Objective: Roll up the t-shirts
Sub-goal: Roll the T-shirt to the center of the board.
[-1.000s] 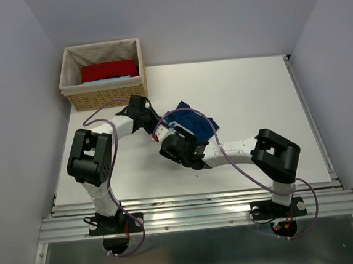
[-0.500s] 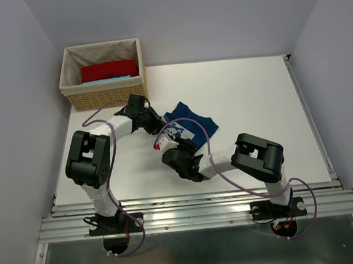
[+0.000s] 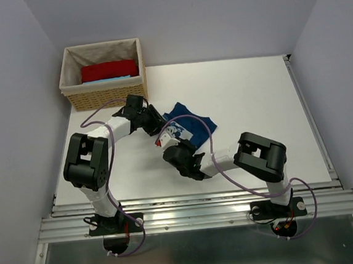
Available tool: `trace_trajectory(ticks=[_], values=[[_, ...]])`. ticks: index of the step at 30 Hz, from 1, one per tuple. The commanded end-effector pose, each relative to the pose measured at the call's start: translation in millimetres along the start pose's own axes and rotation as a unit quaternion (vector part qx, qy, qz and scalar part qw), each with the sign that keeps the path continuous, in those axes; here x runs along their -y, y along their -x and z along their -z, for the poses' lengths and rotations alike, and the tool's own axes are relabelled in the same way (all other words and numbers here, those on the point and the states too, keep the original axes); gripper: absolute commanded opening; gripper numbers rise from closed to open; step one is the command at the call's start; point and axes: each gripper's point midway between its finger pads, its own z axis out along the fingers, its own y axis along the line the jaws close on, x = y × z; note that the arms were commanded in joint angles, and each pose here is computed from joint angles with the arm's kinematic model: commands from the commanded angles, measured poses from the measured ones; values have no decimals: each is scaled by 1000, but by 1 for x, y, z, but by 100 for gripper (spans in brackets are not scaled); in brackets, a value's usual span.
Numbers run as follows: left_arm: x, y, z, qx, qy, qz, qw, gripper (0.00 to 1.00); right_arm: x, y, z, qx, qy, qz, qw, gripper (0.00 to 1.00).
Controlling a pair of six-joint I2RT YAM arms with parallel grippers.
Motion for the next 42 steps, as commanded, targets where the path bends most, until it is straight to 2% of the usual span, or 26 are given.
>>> trace_trajectory(ticks=[1, 2, 3, 4, 14, 19, 22, 24, 28, 34, 36, 37, 39, 40, 42], values=[[17, 4, 18, 12, -41, -31, 999, 72, 3, 20, 1, 9, 53, -70, 996, 1], [16, 4, 19, 11, -42, -35, 998, 80, 3, 24, 3, 12, 63, -76, 995, 1], [18, 4, 19, 12, -44, -38, 998, 94, 4, 21, 2, 5, 70, -73, 995, 1], [19, 5, 21, 14, -46, -44, 998, 99, -1, 26, 5, 10, 92, -85, 992, 1], [43, 14, 59, 47, -60, -84, 994, 99, 5, 26, 4, -8, 166, -149, 975, 1], [55, 20, 81, 72, -74, -91, 991, 99, 10, 36, 3, -25, 222, -202, 953, 1], [62, 25, 96, 91, -78, -101, 988, 99, 5, 44, 5, -37, 292, -224, 929, 1], [62, 26, 99, 96, -77, -104, 987, 99, 9, 43, 2, -50, 310, -235, 920, 1], [59, 22, 97, 90, -78, -105, 987, 99, 1, 51, 12, -73, 401, -255, 877, 1], [56, 16, 95, 83, -86, -105, 987, 98, -2, 57, 14, -113, 484, -301, 814, 1], [56, 15, 95, 83, -87, -107, 987, 97, 1, 57, 15, -121, 510, -326, 787, 1], [57, 15, 96, 82, -89, -110, 987, 97, 2, 56, 15, -129, 529, -344, 765, 1], [56, 14, 94, 79, -88, -111, 987, 95, 3, 52, 13, -143, 542, -363, 744, 1], [56, 14, 94, 78, -88, -112, 987, 94, -1, 49, 15, -158, 560, -379, 720, 1], [56, 12, 92, 76, -89, -114, 987, 91, 2, 42, 11, -173, 569, -399, 698, 1]])
